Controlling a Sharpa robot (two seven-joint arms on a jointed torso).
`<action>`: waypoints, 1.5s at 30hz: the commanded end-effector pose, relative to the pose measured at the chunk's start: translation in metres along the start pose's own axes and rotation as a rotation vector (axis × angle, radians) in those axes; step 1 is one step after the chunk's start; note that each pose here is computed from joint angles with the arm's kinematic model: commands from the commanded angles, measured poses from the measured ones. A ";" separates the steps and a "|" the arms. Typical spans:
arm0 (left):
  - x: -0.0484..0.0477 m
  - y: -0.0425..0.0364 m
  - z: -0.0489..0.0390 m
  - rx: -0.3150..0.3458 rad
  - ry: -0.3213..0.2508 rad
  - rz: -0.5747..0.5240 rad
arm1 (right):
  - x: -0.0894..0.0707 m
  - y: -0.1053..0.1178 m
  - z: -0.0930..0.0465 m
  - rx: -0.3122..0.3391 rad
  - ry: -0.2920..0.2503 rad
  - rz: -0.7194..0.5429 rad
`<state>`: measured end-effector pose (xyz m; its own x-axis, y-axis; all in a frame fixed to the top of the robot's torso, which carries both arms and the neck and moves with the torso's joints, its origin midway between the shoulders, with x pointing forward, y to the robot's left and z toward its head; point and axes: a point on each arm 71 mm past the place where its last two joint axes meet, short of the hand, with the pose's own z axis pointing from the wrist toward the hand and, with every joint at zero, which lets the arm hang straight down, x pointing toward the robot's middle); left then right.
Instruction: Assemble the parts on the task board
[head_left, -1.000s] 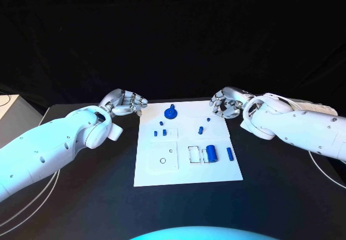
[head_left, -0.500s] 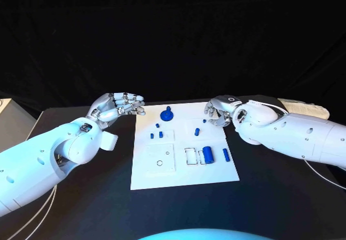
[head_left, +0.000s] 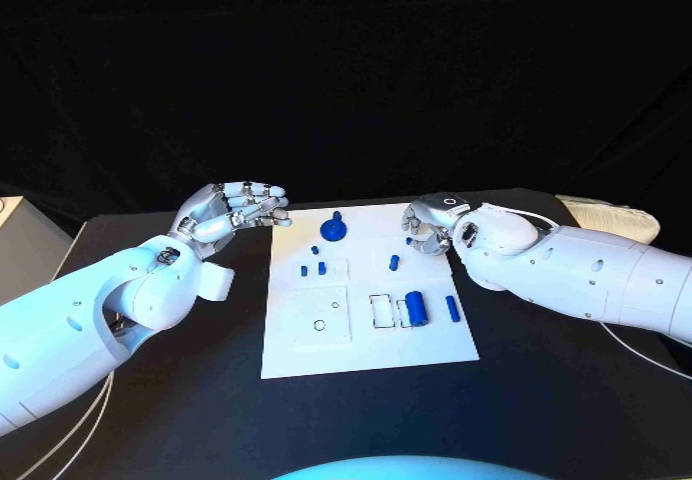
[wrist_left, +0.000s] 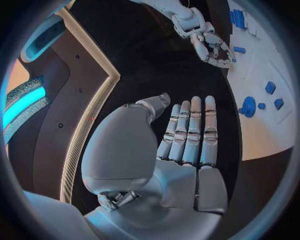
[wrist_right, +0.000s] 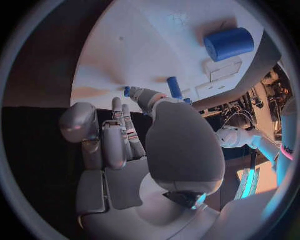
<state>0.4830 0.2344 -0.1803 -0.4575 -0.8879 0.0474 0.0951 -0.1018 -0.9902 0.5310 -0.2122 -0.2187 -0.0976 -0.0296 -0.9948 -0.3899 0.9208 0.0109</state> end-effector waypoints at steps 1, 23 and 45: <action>0.0016 -0.0015 0.0000 0.017 0.006 -0.019 | 0.005 0.001 0.000 -0.003 0.037 -0.022; 0.0002 -0.0005 -0.0002 0.002 -0.010 -0.010 | 0.019 0.007 0.003 0.003 0.060 -0.014; -0.0007 0.0009 -0.0002 -0.009 -0.010 -0.002 | 0.017 0.009 -0.002 0.037 -0.040 -0.026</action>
<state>0.4835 0.2358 -0.1813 -0.4462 -0.8935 0.0503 0.0850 -0.0983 -0.9915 0.5255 -0.2015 -0.2336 -0.0654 -0.0310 -0.9974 -0.3757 0.9267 -0.0041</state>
